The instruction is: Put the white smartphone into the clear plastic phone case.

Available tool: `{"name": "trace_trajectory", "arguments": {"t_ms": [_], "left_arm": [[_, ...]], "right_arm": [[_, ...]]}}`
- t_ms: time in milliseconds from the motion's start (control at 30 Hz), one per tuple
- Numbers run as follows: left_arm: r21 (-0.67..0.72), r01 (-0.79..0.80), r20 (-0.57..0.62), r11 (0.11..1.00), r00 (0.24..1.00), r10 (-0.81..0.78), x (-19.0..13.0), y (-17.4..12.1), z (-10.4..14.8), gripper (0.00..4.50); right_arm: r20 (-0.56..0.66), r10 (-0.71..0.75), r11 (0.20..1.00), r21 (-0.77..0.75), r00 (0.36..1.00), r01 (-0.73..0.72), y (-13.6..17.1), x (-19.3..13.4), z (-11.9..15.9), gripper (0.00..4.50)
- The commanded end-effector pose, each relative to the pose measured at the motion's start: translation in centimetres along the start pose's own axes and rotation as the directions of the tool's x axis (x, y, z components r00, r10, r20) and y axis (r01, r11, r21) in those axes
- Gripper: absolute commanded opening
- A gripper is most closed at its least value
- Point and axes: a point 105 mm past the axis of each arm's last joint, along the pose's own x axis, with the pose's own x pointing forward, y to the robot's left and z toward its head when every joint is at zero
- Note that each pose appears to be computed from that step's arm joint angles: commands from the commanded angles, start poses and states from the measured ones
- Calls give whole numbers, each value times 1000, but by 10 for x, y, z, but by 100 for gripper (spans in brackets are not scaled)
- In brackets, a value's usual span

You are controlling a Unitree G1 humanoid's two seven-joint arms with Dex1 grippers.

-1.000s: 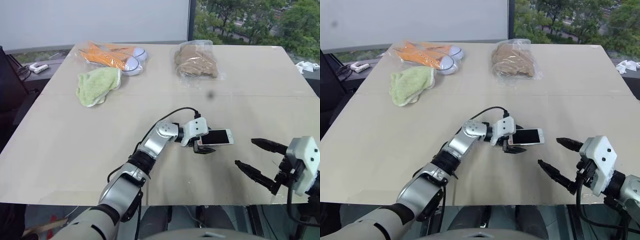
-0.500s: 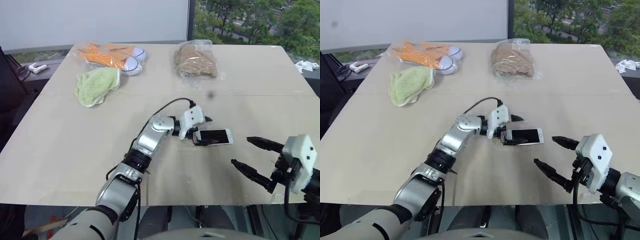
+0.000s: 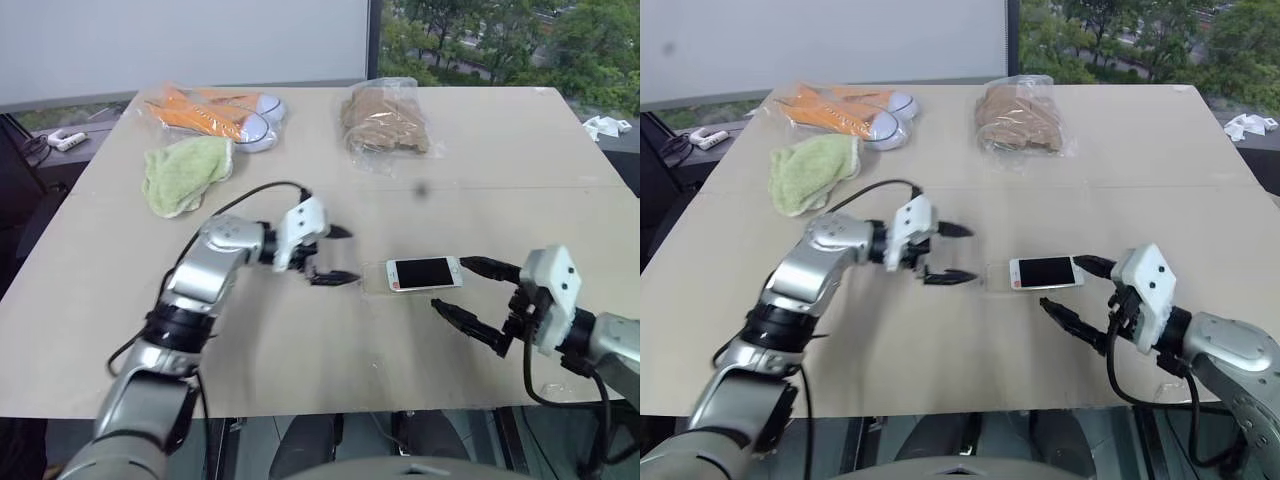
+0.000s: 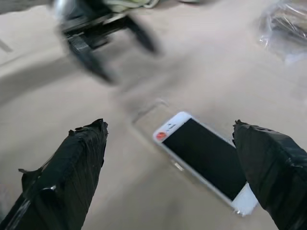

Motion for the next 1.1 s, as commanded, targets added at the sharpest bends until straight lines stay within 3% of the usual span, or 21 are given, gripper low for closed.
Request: {"name": "trace_trajectory", "arguments": {"t_ms": [33,100,133,167,233,267,300,467,500,1000,1100], "left_arm": [[48,-12,50,999,999,9,-11,-1,15,450],[53,0,61,999,998,-3,-11,-6,16,372],[54,5,66,999,998,-8,-11,-8,16,372],[54,9,67,999,998,-12,-10,-9,16,372],[58,12,68,998,998,-16,-9,-11,17,317],[60,10,69,998,997,-14,-8,-12,18,274],[59,6,70,998,997,-10,-8,-12,18,263],[51,-9,69,999,998,5,-8,-15,19,27],[50,-13,68,999,998,9,-9,-15,19,7],[45,-46,109,998,993,41,-10,-18,23,7],[61,-58,70,996,996,54,-10,-17,17,7]], "right_arm": [[-27,31,998,-54,999,-32,-10,8,-3,294],[-45,78,994,-70,996,-81,-16,18,-7,186],[-55,99,992,-79,994,-103,-19,23,-9,129],[-63,116,989,-87,991,-122,-21,28,-11,116],[-80,149,982,-104,986,-157,-26,38,-14,19],[-95,168,976,-121,981,-179,-28,43,-16,0],[-106,185,971,-134,977,-199,-30,48,-17,0],[-101,254,949,-165,962,-268,-31,69,-13,0],[-100,270,943,-173,958,-284,-30,73,-13,0],[-156,349,900,-218,924,-377,-26,90,-21,0],[-174,349,899,-214,921,-381,-26,90,-26,0]]}}
